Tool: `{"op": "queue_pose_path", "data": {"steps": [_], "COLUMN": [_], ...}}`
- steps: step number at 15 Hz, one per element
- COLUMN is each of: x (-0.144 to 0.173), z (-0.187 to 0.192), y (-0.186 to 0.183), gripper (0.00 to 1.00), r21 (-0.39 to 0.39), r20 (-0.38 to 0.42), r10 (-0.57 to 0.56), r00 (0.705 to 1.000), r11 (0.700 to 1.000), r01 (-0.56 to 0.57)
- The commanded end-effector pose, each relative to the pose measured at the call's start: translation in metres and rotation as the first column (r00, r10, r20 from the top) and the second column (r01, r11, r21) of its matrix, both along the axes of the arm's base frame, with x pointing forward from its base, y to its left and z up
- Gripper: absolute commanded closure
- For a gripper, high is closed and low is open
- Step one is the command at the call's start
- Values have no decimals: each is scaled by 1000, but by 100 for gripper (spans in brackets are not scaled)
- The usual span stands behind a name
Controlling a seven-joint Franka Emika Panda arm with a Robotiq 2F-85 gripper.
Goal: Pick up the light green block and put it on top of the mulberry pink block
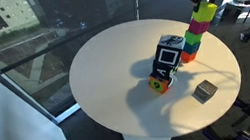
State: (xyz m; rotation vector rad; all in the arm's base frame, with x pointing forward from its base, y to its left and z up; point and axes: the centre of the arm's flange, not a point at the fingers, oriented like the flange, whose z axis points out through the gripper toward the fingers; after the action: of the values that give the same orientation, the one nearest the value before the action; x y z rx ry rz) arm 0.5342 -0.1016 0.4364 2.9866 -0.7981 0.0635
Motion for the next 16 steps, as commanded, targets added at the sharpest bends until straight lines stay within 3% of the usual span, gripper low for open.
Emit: {"op": "queue_pose_path", "data": {"steps": [1, 16], "x": [18, 34], "z": [-2, -10], "y": [-10, -29], "gripper": [69, 69], "r21": [1, -22], "r20": [-13, -16], "r10": [-39, -88], "r00": [999, 996], "r11": [999, 996], "r01": [39, 87]}}
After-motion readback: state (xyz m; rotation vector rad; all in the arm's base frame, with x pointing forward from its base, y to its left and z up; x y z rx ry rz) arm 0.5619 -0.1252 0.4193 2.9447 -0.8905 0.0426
